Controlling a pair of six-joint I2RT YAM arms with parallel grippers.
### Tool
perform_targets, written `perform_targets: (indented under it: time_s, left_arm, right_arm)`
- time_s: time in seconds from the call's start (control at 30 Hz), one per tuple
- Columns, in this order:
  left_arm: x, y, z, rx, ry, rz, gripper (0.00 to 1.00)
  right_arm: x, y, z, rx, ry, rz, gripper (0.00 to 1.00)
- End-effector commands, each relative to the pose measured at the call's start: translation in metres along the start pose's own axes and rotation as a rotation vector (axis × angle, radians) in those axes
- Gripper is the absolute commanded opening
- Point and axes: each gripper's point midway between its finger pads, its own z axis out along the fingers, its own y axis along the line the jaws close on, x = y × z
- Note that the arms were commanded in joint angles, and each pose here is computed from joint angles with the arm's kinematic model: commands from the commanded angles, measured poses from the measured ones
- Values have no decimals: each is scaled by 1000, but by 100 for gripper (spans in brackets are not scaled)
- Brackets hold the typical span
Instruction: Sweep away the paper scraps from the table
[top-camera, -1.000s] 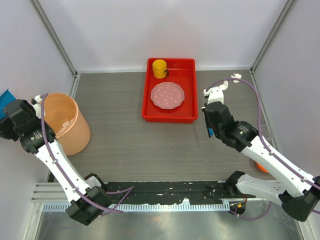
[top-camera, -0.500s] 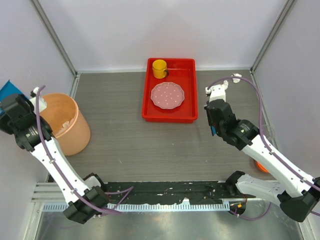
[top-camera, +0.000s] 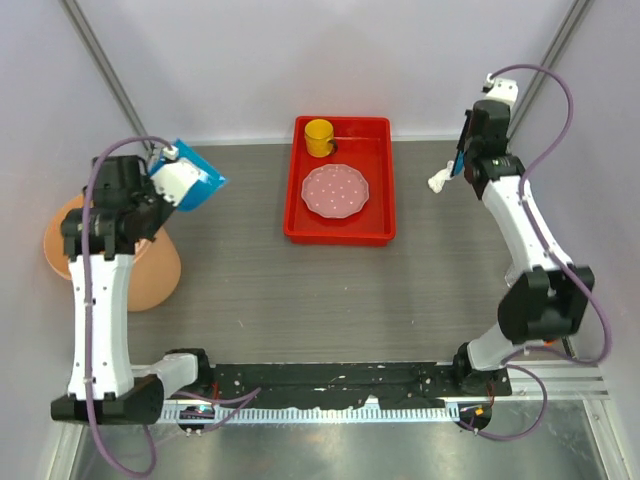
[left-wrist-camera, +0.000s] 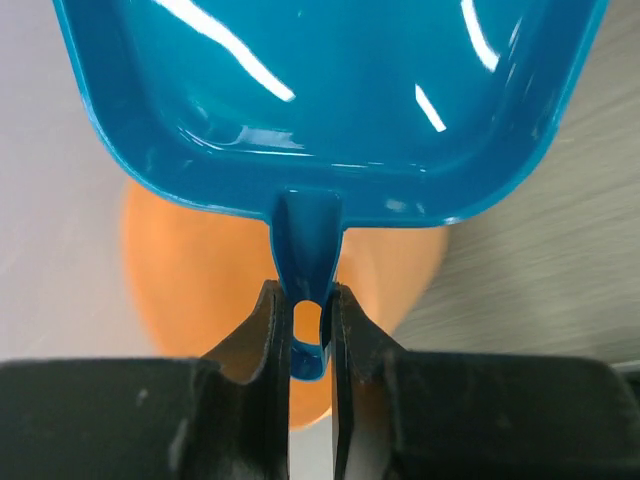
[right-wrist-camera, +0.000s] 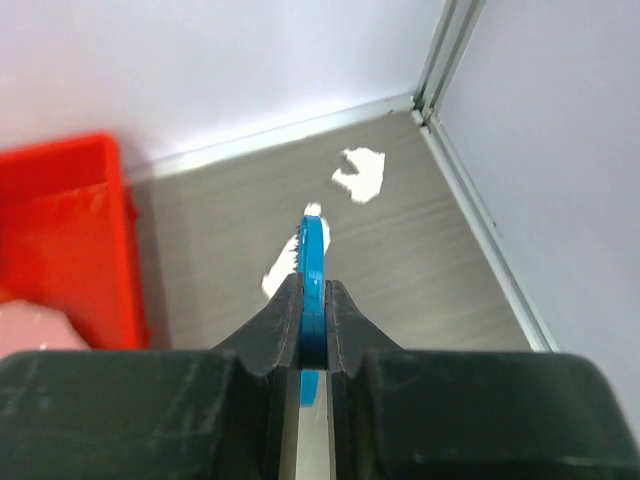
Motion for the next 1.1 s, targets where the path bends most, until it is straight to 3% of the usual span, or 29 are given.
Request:
perform_targets:
  time_s: [0.0, 0.03, 0.07, 0.23, 0.3, 0.37, 0.57, 0.63, 0.77, 0.9, 1.07]
  left_arm:
    - [-29, -84, 21, 322, -66, -115, 0]
    - [-33, -93, 25, 352, -79, -112, 0]
    - [-38, -110, 34, 401, -95, -100, 0]
    - [-38, -144, 70, 494, -28, -114, 0]
    - [-35, -153, 88, 518, 21, -121, 0]
    - [-34, -159, 100, 535, 49, -130, 0]
    - [-25, -172, 117, 563, 111, -136, 0]
    - [-21, -174, 122, 560, 131, -134, 0]
    - [-23, -174, 124, 560, 132, -136, 0]
    - [-27, -171, 122, 557, 112, -140, 0]
    - [-24, -173, 117, 555, 92, -134, 0]
  right_arm:
    - [-56, -12, 62, 30, -185, 51, 1]
    - [-41, -22, 88, 59, -161, 24, 1]
    - [-61, -22, 98, 58, -225, 32, 1]
    - [-67, -27, 155, 111, -246, -340, 1]
    - [-72, -23, 174, 126, -311, -425, 1]
    - [-78, -15, 184, 117, -370, -616, 1]
    - [23, 16, 235, -113, -228, -1169, 1]
    - [56, 21, 242, -191, -181, -1268, 1]
    - [106, 30, 239, -312, -80, -1378, 1]
    - [133, 73, 210, -494, -105, -1446, 1]
    - [150, 109, 156, -581, -143, -1486, 1]
